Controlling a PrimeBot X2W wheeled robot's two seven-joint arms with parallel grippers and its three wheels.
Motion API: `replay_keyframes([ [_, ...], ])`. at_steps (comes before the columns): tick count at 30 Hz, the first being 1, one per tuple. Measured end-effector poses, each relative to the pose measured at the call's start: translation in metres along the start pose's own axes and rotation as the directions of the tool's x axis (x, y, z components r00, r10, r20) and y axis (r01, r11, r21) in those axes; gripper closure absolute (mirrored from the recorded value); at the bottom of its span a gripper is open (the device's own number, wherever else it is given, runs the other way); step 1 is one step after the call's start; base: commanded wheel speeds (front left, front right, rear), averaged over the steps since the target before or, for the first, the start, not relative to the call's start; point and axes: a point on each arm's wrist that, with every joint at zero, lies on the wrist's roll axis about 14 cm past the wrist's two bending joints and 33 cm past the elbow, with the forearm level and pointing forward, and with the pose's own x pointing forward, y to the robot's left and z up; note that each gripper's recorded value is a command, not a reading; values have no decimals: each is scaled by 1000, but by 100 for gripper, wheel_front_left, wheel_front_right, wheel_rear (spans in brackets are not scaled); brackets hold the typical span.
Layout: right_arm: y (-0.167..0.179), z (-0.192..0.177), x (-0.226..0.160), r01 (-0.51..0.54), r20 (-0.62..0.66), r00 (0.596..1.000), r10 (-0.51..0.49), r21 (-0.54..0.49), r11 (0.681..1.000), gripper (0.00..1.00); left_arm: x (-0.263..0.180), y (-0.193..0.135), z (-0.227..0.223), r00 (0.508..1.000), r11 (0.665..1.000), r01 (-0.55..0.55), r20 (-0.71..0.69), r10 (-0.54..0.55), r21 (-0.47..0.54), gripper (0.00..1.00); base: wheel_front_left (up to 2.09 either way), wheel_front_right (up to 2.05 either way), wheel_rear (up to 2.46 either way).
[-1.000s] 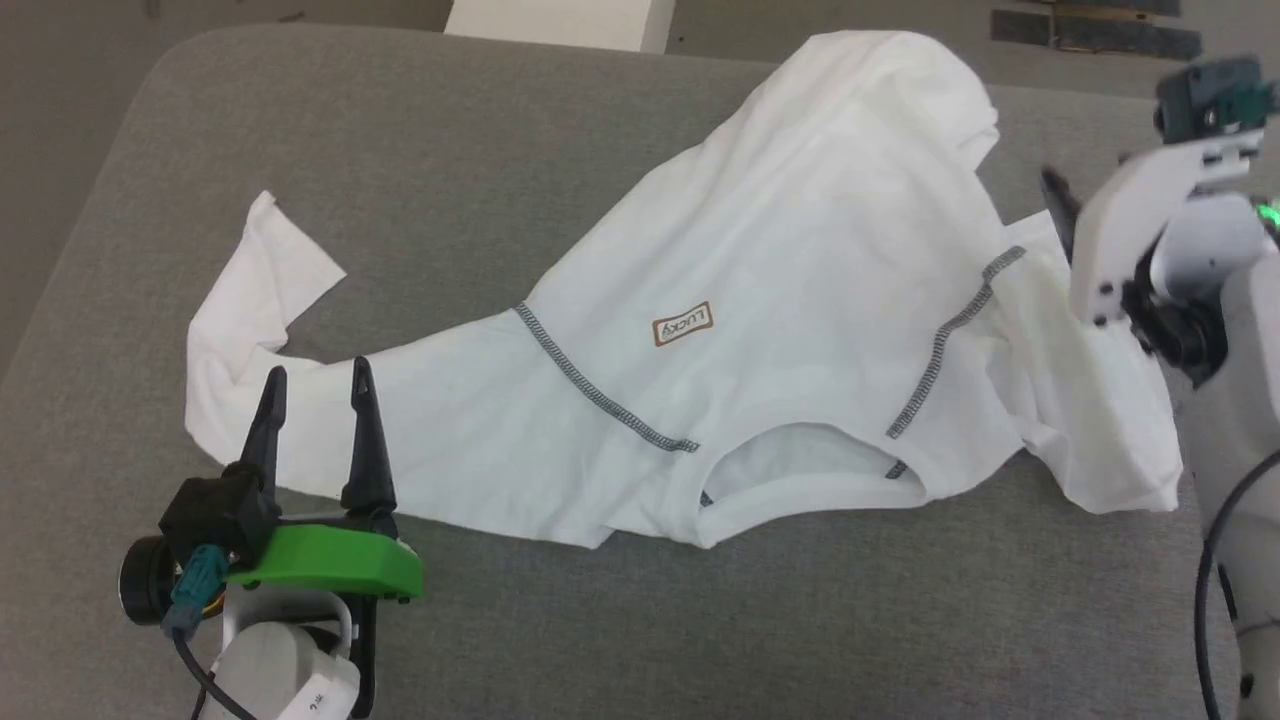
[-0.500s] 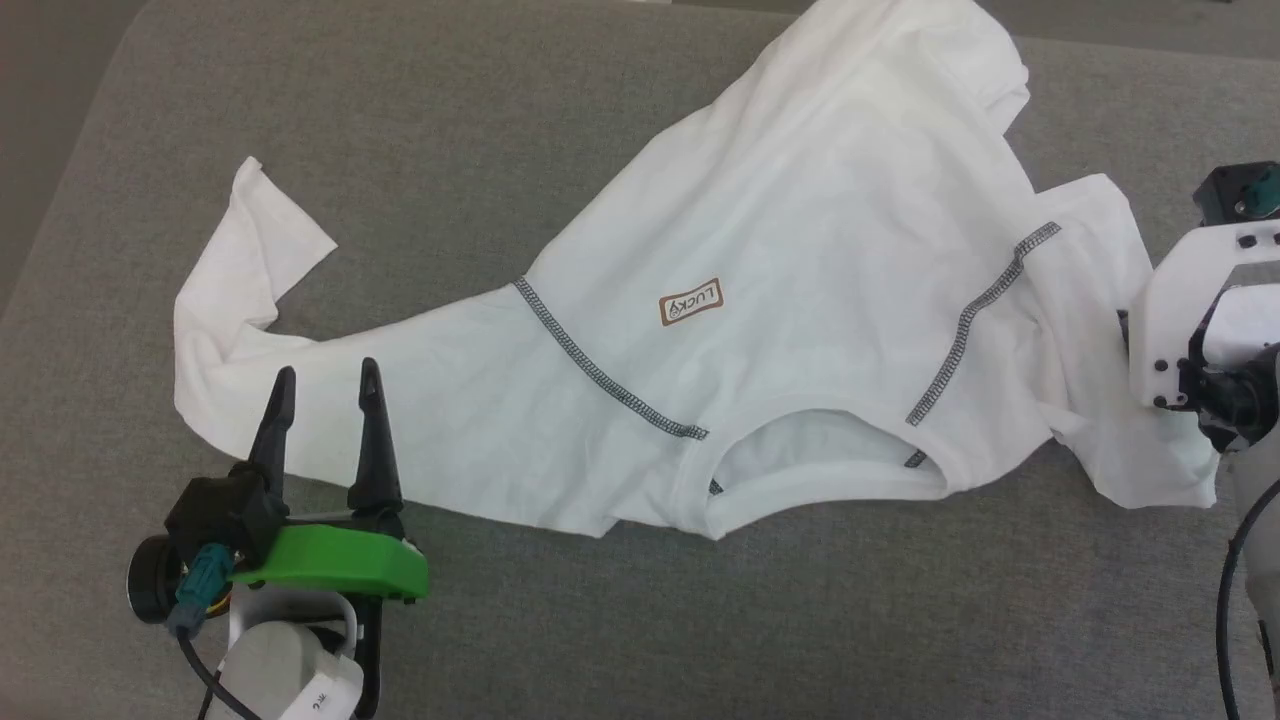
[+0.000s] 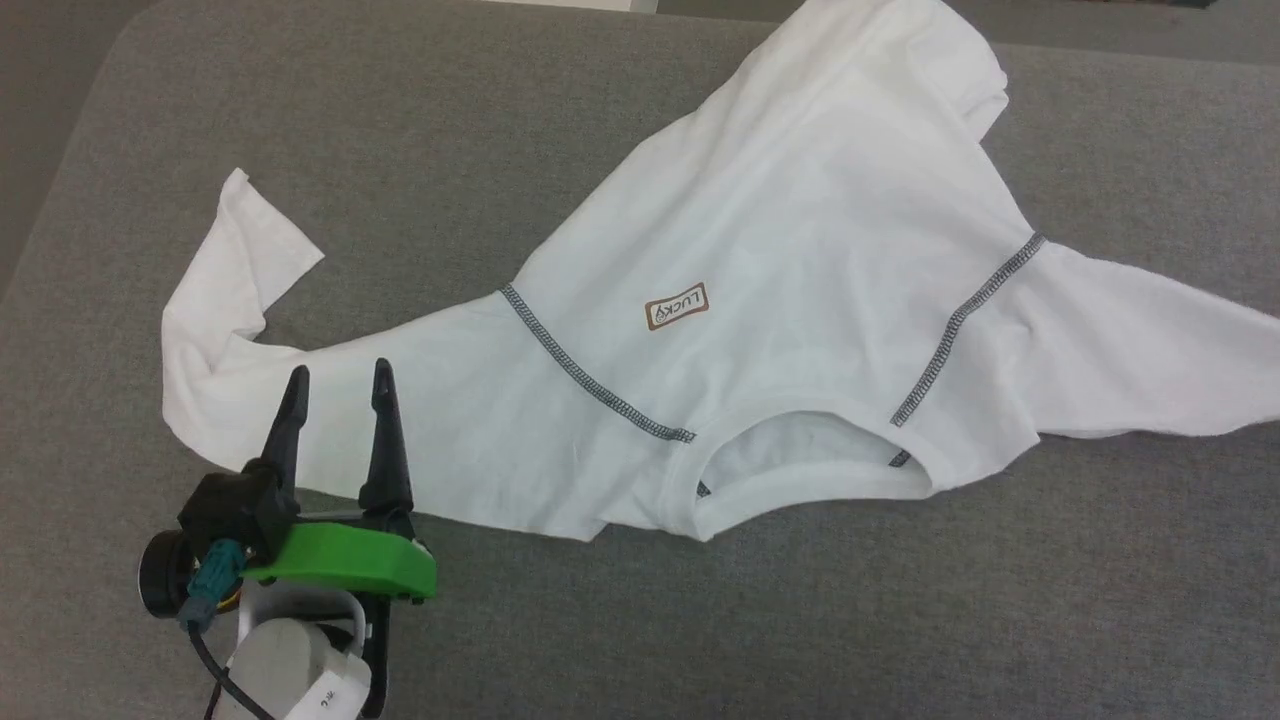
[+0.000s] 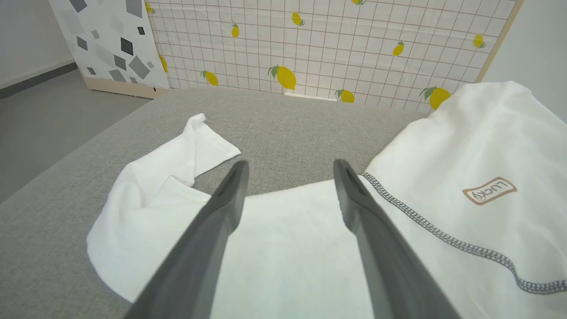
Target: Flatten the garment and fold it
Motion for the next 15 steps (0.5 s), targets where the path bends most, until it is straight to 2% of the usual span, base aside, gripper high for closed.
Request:
replay_keyframes([
  [3,-26,13,-8,91,78,993,-94,42,995,100,1,-2,-4,1000,1000,11,-10,-11,-1,0,0,0,0],
  [7,-37,26,-12,133,170,975,-145,81,988,100,3,-3,-9,1000,1000,13,-23,-13,5,0,0,0,0],
  [8,-36,26,-12,128,175,974,-143,93,987,55,3,-3,-9,1000,1000,15,-24,-15,7,0,0,0,0],
  [9,-34,26,-12,124,180,973,-141,102,987,0,4,-4,-9,1000,1000,17,-24,-17,8,0,0,0,0],
  [12,-38,33,-15,128,237,960,-151,109,986,0,3,-5,-9,1000,1000,21,-23,-21,7,0,0,0,0],
  [15,-23,41,-19,43,293,953,-83,140,989,0,0,-6,-1,1000,1000,26,-4,-26,3,0,0,0,0],
])
